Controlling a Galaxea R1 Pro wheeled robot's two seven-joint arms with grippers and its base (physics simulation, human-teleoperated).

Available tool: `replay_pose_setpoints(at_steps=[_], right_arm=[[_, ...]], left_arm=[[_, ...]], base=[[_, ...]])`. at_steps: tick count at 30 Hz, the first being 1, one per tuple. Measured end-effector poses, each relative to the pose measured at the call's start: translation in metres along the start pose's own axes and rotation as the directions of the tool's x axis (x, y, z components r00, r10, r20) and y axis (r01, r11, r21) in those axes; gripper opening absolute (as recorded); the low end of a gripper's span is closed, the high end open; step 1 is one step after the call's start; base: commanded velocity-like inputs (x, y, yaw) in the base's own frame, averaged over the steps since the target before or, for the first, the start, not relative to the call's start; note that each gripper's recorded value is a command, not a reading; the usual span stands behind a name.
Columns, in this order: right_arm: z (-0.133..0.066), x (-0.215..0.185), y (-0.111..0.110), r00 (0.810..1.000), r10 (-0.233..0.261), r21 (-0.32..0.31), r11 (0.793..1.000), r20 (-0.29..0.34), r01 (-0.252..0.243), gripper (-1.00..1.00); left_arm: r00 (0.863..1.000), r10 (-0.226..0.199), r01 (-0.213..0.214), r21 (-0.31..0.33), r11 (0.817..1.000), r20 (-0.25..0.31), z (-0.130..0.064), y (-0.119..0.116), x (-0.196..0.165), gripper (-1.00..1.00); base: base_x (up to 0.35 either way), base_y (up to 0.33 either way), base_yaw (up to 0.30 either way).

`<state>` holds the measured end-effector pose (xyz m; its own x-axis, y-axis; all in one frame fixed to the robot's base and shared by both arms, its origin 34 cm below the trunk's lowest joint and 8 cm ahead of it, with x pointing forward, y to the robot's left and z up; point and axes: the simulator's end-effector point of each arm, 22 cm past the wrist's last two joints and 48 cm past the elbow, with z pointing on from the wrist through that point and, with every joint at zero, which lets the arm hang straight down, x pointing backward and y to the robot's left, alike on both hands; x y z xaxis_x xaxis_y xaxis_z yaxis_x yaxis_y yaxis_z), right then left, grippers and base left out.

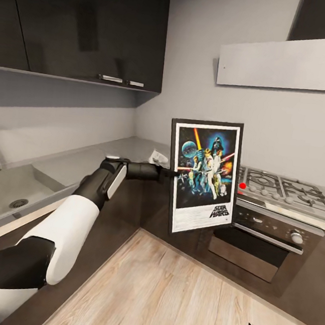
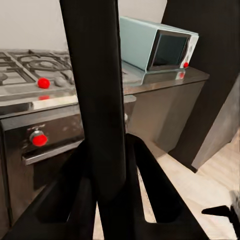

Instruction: Pick up the poster from the kitchen countertop and hang it on one of the wall nails in the kitchen.

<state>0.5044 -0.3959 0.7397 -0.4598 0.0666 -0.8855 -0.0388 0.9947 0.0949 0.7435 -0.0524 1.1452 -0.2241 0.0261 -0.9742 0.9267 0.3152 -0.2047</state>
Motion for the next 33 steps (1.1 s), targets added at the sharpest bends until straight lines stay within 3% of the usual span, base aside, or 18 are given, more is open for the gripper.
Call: replay_pose_setpoints(at_steps=[2,3,6,12,16,19,21,33], right_arm=[[-0.001,-0.004,0.008,1.000,-0.005,-0.061,0.998,-0.018,0.004,1.00],[-0.003,-0.012,0.010,0.999,-0.029,-0.126,0.992,-0.033,0.025,1.00],[-0.007,-0.031,0.009,0.996,-0.081,-0.220,0.973,-0.039,0.070,1.00],[-0.005,-0.067,0.022,0.994,-0.107,-0.343,0.935,-0.018,0.094,1.00],[-0.001,-0.098,0.035,0.994,-0.109,-0.416,0.903,0.015,0.105,1.00],[-0.001,-0.119,0.040,0.993,-0.114,-0.461,0.880,0.032,0.116,1.00],[-0.002,-0.137,0.047,0.992,-0.115,-0.503,0.856,0.046,0.122,1.00],[-0.004,-0.185,0.066,0.985,-0.140,-0.592,0.787,0.103,0.174,1.00]], left_arm=[[1.000,-0.004,0.004,0.020,1.000,-0.006,-0.001,-0.003,0.003,-1.00],[1.000,0.003,-0.002,0.049,0.999,-0.028,0.001,-0.010,0.009,-1.00],[0.996,0.026,-0.018,0.092,0.996,-0.084,0.003,-0.020,0.025,-1.00],[0.991,0.057,-0.043,0.118,0.992,-0.121,0.000,-0.021,0.056,-1.00],[0.990,0.044,-0.028,0.114,0.993,-0.137,-0.009,-0.014,0.087,-1.00],[0.988,0.025,-0.005,0.132,0.991,-0.152,-0.022,-0.012,0.109,-1.00],[0.988,0.050,-0.029,0.151,0.988,-0.143,-0.028,-0.012,0.119,-1.00],[0.988,0.054,-0.022,0.212,0.977,-0.145,-0.034,-0.020,0.144,-1.00]], base=[[0.000,0.000,0.000],[0.000,0.000,0.000],[0.000,0.000,0.000],[0.000,0.000,0.000],[0.000,0.000,0.000],[0.000,0.000,0.000],[0.000,0.000,0.000],[0.000,0.000,0.000]])
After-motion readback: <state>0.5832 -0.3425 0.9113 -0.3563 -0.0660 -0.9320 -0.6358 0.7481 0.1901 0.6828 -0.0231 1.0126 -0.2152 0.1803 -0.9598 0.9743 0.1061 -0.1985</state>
